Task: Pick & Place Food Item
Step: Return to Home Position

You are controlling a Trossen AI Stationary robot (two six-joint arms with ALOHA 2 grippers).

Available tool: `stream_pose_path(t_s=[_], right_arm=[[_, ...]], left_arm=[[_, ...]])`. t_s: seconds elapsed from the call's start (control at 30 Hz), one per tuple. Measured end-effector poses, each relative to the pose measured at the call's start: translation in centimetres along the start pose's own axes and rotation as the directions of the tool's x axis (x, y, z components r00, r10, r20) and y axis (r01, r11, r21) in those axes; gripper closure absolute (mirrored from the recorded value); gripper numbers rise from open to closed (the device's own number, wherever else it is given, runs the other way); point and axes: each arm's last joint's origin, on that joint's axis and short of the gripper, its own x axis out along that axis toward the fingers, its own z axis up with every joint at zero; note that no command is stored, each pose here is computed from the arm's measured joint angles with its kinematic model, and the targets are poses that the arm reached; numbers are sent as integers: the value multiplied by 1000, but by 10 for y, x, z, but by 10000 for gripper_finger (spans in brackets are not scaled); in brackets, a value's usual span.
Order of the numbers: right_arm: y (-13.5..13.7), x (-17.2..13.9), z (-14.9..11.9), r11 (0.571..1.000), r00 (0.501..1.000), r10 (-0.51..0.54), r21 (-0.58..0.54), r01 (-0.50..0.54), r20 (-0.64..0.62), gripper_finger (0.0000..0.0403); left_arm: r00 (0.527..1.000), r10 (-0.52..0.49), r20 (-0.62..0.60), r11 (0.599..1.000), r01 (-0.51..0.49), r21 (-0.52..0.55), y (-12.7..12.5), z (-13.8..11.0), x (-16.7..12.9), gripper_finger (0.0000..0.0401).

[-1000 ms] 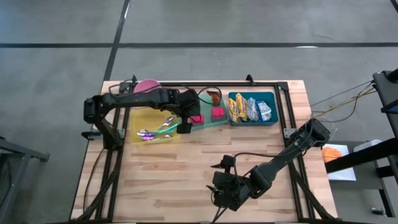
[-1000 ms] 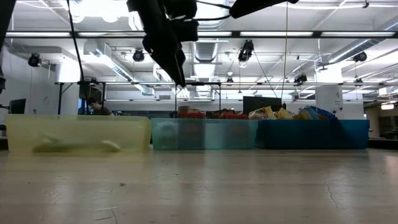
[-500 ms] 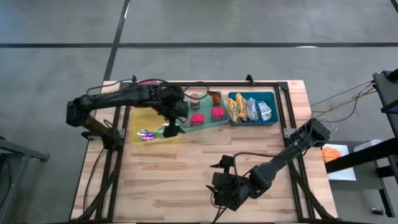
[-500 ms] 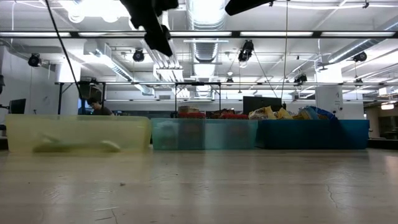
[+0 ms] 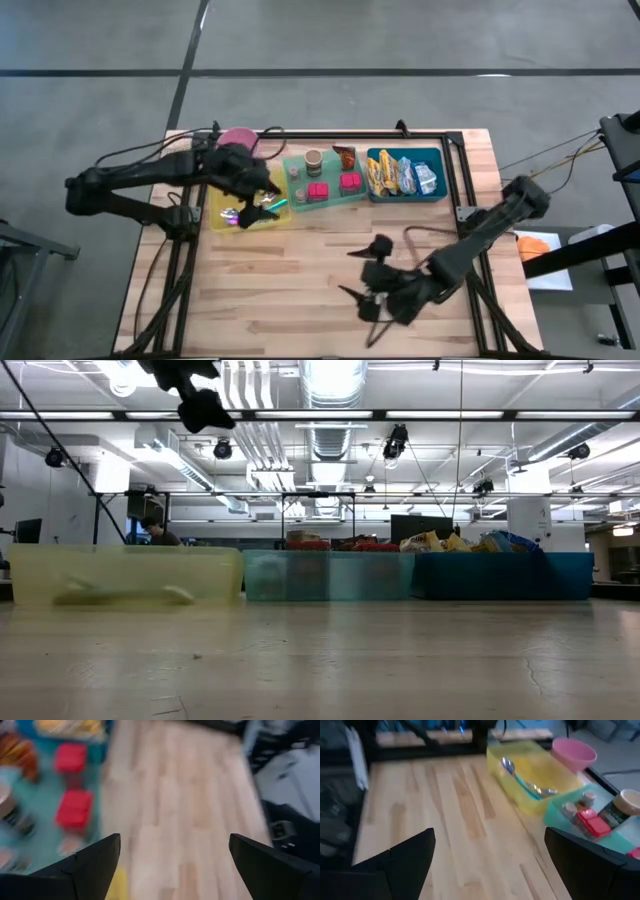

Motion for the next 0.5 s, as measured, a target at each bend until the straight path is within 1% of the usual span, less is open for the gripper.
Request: stream_pose_path(t_s=[0.1, 0.2, 0.27, 0.37, 0.43, 0.5], right_arm=[[-13, -19, -2, 999, 995, 49, 19, -51, 87, 31], [-26, -31, -13, 987, 971, 155, 17, -161, 184, 31], [-38, -37, -22, 964, 934, 249, 27, -264, 255, 31], [-54, -42, -40, 915, 860, 374, 14, -403, 347, 31], [-65, -43, -55, 888, 821, 425, 0, -459, 381, 31], [-75, -46, -68, 866, 790, 458, -3, -500, 407, 31]], left_arm=[[985, -122, 124, 989, 111, 98, -11, -16, -2, 20], [954, -215, 209, 969, 182, 164, -19, -34, -4, 20], [943, -239, 231, 965, 205, 162, -22, -47, -6, 20], [935, -271, 227, 957, 237, 166, -26, -64, -5, 20], [919, -308, 245, 944, 263, 199, -30, -74, -2, 20], [890, -357, 282, 923, 290, 253, -35, -83, 2, 20]])
